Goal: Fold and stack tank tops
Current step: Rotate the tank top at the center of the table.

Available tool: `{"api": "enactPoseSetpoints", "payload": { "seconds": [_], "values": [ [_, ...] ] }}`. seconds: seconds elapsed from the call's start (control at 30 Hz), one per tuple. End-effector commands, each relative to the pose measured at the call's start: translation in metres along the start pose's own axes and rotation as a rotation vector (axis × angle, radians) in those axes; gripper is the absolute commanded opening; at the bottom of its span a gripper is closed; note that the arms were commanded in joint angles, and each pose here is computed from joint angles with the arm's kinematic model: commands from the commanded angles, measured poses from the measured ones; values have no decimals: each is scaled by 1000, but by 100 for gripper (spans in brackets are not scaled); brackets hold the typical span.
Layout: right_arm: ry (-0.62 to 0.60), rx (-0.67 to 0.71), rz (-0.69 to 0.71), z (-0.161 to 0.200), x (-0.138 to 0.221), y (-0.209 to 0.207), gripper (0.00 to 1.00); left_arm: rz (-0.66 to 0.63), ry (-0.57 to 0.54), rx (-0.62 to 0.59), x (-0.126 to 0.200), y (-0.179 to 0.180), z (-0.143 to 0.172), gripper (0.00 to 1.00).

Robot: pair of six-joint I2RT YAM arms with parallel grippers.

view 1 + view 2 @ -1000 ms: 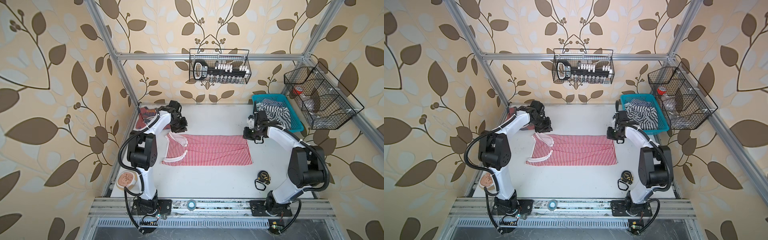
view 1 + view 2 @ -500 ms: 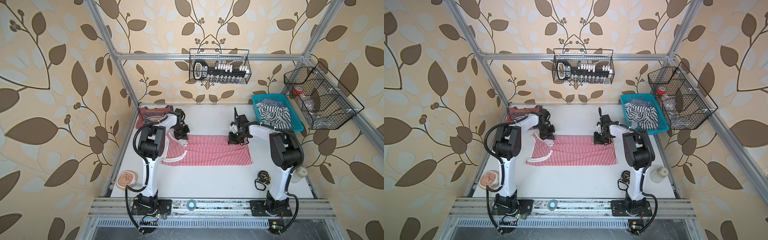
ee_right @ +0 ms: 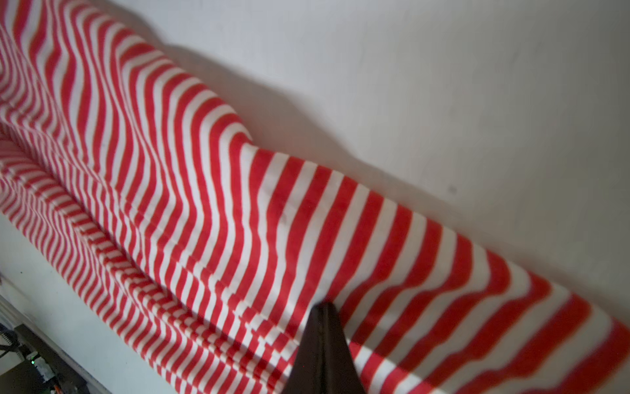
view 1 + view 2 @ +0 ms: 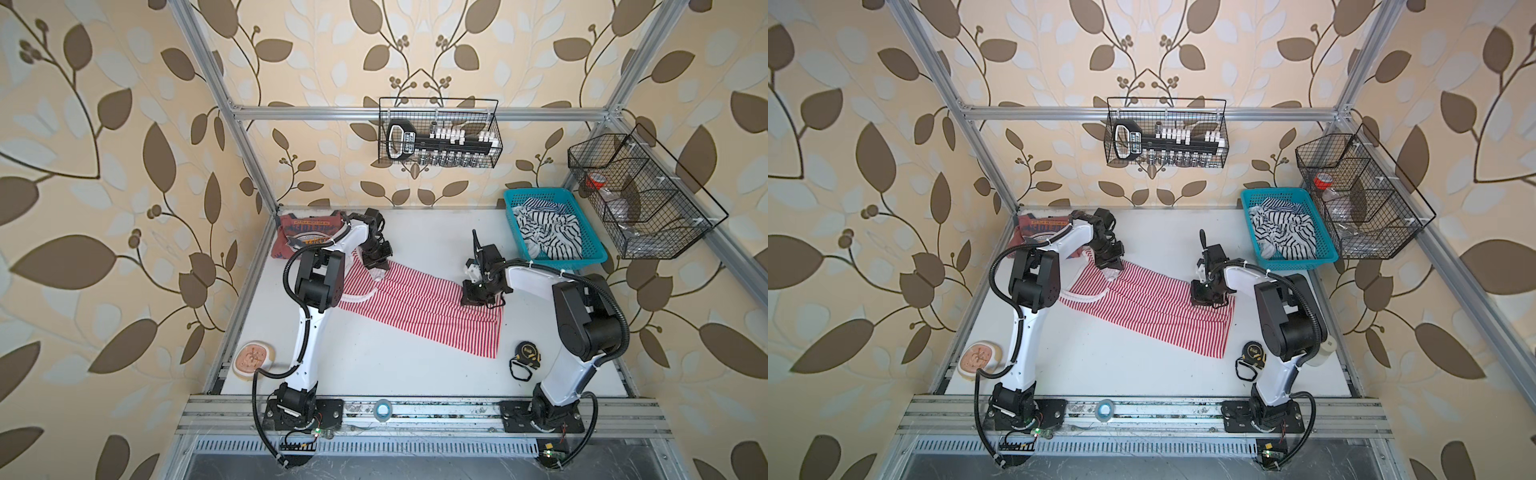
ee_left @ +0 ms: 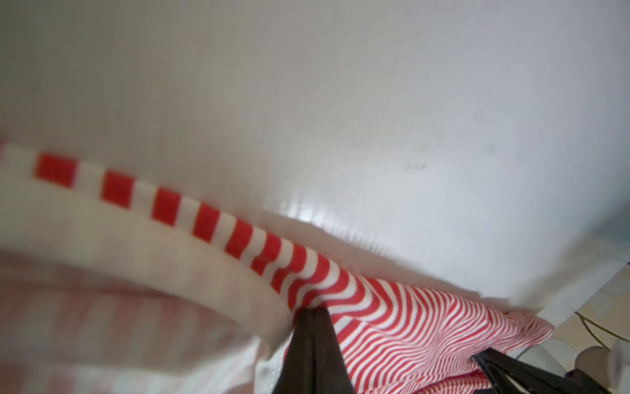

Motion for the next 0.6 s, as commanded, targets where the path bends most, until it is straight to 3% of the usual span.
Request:
{"api": "enactPoseSetpoints", "payload": {
  "seconds": [0.0,0.27,0.57],
  "values": [
    [183,-46,65,43,-13,1,3,-12,65,3,-40,7,-6,0],
    [222,-72,57,89,-16,20,7,174,76,-16,-66,-25,-19,0],
    [228,-111,6,114,-20,29,9,431,106,-22,-104,-73,-25,0]
  ]
}}
Point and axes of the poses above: each gripper's point midway between its finger pads, its own x axis back along the fingers, its own y axis along the line the jaws close on, z = x × y, the point moved 10 cm from there along x, back along the fingers, and after that the axes turned 13 degrees about x, right-handed, at the moved point
